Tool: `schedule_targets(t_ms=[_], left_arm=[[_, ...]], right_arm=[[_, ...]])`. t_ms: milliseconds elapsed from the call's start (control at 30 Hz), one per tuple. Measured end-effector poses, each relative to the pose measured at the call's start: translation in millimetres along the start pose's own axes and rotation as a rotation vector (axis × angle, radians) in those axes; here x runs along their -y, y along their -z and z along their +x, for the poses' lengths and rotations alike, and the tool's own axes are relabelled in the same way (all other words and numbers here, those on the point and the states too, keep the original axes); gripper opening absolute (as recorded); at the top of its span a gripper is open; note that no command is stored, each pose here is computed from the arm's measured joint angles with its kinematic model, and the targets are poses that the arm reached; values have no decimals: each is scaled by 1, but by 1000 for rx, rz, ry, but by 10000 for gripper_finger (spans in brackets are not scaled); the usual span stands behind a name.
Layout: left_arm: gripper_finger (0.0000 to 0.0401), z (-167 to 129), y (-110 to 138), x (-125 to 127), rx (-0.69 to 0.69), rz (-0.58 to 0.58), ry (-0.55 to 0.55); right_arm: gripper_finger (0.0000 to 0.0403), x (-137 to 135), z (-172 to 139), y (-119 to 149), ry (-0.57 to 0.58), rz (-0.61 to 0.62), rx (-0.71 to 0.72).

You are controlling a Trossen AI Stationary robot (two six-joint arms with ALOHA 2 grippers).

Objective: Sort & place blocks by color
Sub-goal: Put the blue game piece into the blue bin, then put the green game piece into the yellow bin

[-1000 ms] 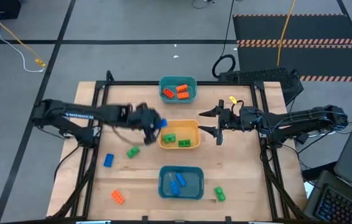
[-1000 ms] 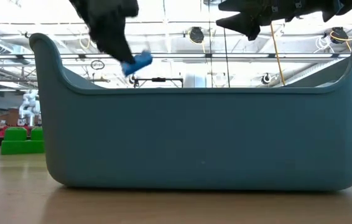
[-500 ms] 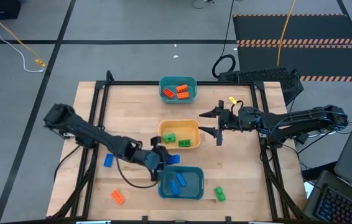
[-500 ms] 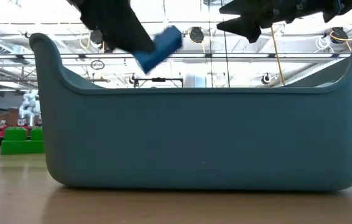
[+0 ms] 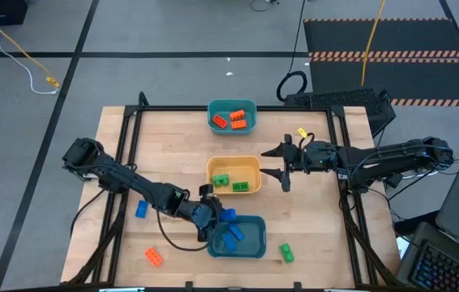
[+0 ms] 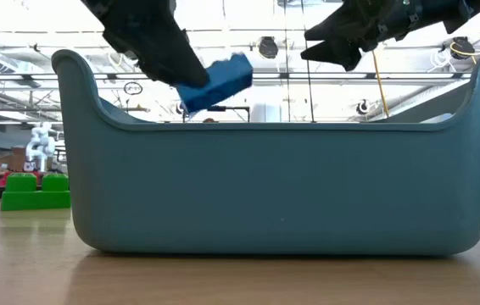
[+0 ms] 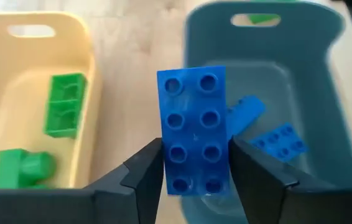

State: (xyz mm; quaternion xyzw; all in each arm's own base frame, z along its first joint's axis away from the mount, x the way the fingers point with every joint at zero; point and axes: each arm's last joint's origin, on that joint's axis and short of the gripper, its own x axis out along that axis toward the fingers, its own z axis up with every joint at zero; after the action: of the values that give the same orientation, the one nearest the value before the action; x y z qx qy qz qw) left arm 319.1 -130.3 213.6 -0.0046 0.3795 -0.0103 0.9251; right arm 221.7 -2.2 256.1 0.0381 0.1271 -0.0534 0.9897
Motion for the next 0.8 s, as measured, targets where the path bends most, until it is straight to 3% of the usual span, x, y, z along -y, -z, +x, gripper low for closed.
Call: schedule_targets(t_ms=[467,733,800], left_arm=[[190,-6,6,21,-9,20,71],[191,-6,4,15,-2,81,25],[191,-12,-3,7,18,79,2]], right_arm=[[251,-1,0,1,-40,8,-11],[251,-13,1,5,-411,171,-77],[251,-17,0,12,-460,195,-105]])
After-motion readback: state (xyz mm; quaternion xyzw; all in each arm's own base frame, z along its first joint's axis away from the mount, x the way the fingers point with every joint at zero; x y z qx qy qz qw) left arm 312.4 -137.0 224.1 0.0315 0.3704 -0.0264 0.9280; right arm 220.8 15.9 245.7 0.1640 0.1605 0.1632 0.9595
